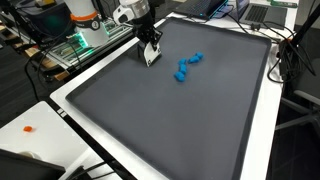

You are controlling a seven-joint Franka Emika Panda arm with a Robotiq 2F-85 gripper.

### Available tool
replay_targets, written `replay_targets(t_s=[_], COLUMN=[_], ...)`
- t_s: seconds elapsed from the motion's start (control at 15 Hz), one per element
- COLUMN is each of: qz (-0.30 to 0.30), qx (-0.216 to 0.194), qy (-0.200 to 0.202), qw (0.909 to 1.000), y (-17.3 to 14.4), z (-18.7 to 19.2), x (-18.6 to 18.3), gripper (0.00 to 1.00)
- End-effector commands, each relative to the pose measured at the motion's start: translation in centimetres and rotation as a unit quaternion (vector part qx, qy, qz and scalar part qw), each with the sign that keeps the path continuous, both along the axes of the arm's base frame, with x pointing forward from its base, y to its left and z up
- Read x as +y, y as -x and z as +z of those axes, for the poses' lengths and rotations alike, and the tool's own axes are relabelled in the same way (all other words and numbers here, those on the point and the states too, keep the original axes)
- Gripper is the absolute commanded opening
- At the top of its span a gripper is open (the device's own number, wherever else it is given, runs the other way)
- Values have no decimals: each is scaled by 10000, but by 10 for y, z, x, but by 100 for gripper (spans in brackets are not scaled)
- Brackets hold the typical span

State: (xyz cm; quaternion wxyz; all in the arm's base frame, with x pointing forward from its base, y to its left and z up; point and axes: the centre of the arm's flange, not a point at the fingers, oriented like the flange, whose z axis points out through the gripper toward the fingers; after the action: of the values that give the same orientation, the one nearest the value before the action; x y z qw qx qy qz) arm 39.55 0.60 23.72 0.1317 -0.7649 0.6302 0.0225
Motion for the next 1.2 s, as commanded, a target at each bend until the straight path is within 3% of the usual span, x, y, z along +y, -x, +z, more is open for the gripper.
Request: replay_targets(t_s=[0.0, 0.13, 0.2, 0.33, 0.87, 0.93, 1.13], qz=[81, 99, 110, 139, 191, 184, 176], qx=[249, 259, 241, 228, 61, 40, -43], qy=[15, 27, 22, 33, 263, 286, 386], qw=[9997, 9996, 9996, 9996, 9995, 9994, 9991], y=[6, 6, 6, 8, 6, 5, 2], z=[-14, -15, -14, -13, 16, 20, 33], x=[8, 8, 7, 8, 7, 7, 6], gripper=[1, 1, 29, 34, 95, 100, 100])
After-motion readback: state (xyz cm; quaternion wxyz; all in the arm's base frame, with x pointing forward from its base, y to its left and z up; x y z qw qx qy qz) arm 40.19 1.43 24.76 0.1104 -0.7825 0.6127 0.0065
